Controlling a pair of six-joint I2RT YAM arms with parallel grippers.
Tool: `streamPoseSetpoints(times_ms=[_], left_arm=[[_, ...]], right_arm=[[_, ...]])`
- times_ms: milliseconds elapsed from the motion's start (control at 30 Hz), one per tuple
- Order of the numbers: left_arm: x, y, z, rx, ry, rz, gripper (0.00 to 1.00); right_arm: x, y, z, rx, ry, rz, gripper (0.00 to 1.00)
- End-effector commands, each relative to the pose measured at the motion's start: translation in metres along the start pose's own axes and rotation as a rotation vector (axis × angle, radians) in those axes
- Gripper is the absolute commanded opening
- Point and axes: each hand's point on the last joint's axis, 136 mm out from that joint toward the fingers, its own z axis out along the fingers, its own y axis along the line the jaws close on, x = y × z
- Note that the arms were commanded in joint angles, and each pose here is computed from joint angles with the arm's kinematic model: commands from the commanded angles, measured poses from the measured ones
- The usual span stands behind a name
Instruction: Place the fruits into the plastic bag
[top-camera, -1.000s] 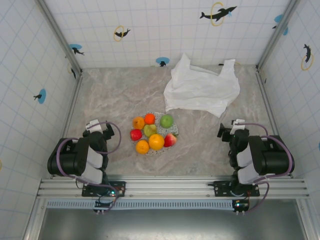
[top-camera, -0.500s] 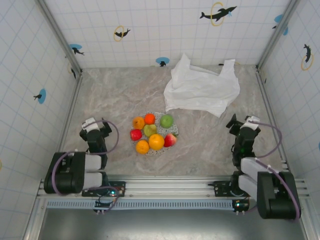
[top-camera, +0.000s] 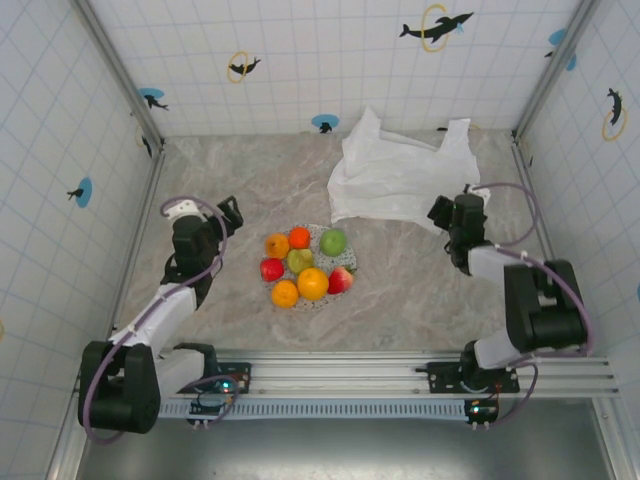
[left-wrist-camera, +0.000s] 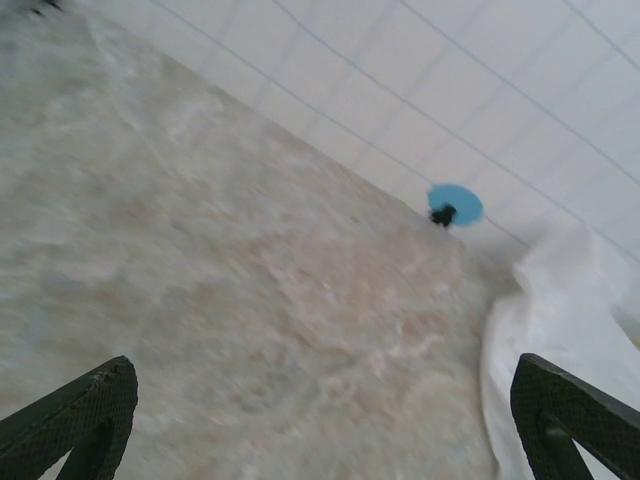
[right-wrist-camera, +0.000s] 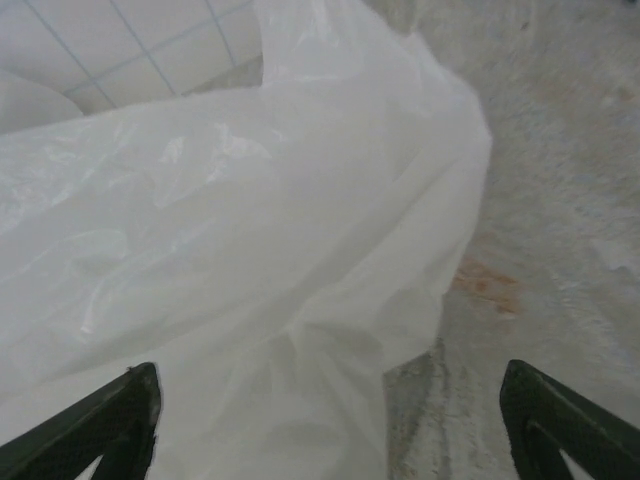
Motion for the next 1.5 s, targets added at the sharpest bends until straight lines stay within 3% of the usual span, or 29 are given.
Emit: streamPoseSetpoints(times_ms=[0, 167, 233, 500, 567, 667, 767, 833, 967, 1067, 1167, 1267, 1467], left_arm=[[0.021, -0.003, -0.005, -0.008, 0.113, -0.007, 0.98], [0.029, -0.003, -0.011, -0.017, 0.151, 0.003, 0.98], [0.032, -0.001, -0.014, -0.025, 0.162, 0.015, 0.98], [0.034, -0.005, -0.026, 0.001, 0.172, 0.009, 0.98], [0.035, -0.009, -0.028, 0.02, 0.175, 0.0, 0.98], [0.034, -0.011, -0.031, 0.03, 0.175, 0.001, 0.98], [0.031, -0.012, -0.034, 0.024, 0.171, 0.015, 0.98], [0.029, -0.011, -0.036, 0.018, 0.163, 0.021, 0.98], [0.028, -0.011, -0.037, 0.015, 0.156, 0.019, 0.98], [0.029, -0.014, -0.036, 0.029, 0.162, 0.012, 0.98], [0.027, -0.016, -0.036, 0.034, 0.163, 0.011, 0.98], [0.028, -0.016, -0.037, 0.028, 0.17, 0.015, 0.98], [0.032, -0.014, -0.039, 0.02, 0.186, 0.017, 0.98]], right_arm=[[0.017, 0.002, 0.029, 0.027, 0.134, 0.007, 0.76], [0.023, -0.029, 0.044, 0.064, 0.216, -0.07, 0.31], [0.018, -0.045, 0.039, 0.076, 0.244, -0.101, 0.22], [-0.015, -0.112, -0.008, 0.246, 0.377, -0.265, 0.18], [-0.025, -0.129, -0.017, 0.333, 0.385, -0.279, 0.26], [-0.048, -0.14, -0.028, 0.436, 0.305, -0.272, 0.55], [-0.077, -0.128, -0.041, 0.464, 0.172, -0.281, 0.77], [-0.097, -0.107, -0.049, 0.448, 0.072, -0.315, 0.85], [-0.103, -0.035, -0.042, 0.267, -0.017, -0.389, 0.89], [-0.073, 0.029, -0.019, 0.059, 0.048, -0.424, 0.89], [-0.043, 0.082, 0.0, -0.04, 0.102, -0.5, 0.89], [-0.013, 0.119, 0.019, -0.102, 0.153, -0.566, 0.88], [0.039, 0.153, 0.06, -0.191, 0.292, -0.617, 0.81]])
